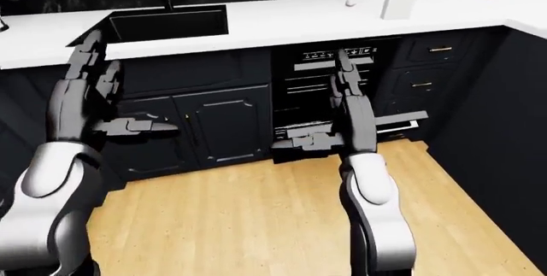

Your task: Close the dishwasher door

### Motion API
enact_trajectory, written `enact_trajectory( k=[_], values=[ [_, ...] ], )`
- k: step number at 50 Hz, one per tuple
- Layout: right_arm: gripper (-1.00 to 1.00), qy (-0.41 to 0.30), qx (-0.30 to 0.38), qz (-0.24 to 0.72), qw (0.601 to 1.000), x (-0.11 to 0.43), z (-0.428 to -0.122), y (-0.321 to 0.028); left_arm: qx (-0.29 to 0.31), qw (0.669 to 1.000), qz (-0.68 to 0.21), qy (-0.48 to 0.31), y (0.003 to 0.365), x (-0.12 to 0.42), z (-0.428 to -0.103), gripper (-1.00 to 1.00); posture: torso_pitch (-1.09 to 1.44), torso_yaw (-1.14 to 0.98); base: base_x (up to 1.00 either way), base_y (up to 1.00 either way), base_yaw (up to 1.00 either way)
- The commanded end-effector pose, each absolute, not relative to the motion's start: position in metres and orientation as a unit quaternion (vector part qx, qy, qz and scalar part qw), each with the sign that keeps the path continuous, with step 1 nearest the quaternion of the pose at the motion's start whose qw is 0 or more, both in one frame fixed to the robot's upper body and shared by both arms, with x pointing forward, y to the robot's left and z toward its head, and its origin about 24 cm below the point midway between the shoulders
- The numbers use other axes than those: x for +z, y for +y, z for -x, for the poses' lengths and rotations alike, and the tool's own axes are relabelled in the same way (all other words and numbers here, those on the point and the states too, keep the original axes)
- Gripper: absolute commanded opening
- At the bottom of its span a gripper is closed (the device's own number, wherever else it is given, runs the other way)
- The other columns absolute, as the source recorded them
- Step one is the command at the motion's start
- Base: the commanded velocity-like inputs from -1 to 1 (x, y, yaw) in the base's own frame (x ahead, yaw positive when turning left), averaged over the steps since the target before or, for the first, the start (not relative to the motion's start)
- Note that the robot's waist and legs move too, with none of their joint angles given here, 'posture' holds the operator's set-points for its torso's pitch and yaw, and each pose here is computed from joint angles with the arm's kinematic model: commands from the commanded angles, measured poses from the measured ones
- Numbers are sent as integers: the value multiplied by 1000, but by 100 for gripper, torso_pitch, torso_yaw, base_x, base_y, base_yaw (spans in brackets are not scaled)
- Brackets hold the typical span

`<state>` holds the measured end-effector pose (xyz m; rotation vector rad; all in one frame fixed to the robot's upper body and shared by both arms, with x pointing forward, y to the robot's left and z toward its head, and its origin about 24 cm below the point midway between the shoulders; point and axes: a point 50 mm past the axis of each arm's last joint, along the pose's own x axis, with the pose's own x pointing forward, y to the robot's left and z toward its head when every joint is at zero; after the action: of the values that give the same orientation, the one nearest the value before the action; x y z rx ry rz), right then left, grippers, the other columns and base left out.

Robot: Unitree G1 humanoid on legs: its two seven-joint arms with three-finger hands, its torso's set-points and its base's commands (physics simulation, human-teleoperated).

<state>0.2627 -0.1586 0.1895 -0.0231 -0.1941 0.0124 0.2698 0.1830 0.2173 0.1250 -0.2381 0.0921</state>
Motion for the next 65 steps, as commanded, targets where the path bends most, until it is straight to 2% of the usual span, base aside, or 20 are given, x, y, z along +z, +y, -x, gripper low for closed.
enact_trajectory(
  k=[1,65],
  values=[
    [100,-148,21,11,989,208,-257,-153,57,982,-68,-164,185,235,-264,100,0,0,36,1,0],
    [100,-155,20,8,988,208,-254,-156,36,982,-76,-172,172,239,-255,100,0,0,36,3,0]
  ],
)
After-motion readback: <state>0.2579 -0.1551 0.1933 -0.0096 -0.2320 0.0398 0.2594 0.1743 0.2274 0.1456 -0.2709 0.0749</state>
